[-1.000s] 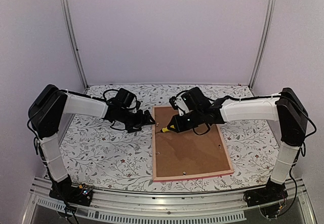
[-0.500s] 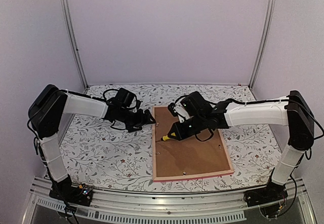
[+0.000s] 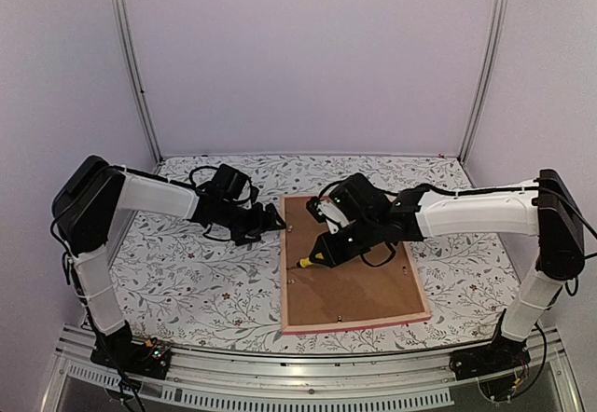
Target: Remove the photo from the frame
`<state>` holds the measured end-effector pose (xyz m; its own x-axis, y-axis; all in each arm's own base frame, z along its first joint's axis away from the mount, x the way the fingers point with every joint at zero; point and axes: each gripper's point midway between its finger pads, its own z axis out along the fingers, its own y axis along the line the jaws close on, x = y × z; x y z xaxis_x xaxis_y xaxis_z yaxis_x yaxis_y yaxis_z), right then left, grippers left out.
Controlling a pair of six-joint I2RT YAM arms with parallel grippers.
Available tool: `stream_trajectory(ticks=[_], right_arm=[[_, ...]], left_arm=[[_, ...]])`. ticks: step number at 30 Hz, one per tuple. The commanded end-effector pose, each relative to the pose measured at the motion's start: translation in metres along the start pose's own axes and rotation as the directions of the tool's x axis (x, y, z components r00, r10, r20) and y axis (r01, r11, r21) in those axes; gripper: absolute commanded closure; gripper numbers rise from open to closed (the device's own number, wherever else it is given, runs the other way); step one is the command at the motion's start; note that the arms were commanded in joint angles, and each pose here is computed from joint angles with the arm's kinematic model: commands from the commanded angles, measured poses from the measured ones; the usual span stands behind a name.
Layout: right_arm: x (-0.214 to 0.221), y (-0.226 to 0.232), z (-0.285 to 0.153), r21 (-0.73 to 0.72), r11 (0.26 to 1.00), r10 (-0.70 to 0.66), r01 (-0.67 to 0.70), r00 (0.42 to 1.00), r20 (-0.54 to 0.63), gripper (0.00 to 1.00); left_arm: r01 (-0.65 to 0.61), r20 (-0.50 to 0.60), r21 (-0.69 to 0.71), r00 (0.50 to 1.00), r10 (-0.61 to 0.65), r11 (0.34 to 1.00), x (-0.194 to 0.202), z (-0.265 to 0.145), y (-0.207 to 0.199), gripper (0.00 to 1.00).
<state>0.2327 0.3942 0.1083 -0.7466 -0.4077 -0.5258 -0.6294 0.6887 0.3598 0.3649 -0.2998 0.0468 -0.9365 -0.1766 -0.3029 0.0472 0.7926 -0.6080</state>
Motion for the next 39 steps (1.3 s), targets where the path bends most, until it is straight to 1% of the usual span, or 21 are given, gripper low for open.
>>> stream_trajectory(ticks=[1, 20, 39], right_arm=[[0.056, 0.003, 0.000, 0.008, 1.000, -0.015, 0.017, 0.982, -0.189, 1.00], [0.076, 0.017, -0.009, 0.002, 0.998, -0.062, 0.065, 0.963, -0.264, 1.00], [0.078, 0.023, -0.015, -0.004, 0.996, -0.087, 0.090, 0.953, -0.289, 1.00]], left_arm=[[0.014, 0.008, -0.003, 1.000, -0.014, 1.000, -0.002, 0.003, 0.008, 0.10], [0.019, 0.003, 0.003, 1.000, -0.019, 1.000, 0.000, 0.006, 0.012, 0.10], [0.023, 0.000, 0.003, 1.000, -0.023, 1.000, 0.000, 0.008, 0.013, 0.10]])
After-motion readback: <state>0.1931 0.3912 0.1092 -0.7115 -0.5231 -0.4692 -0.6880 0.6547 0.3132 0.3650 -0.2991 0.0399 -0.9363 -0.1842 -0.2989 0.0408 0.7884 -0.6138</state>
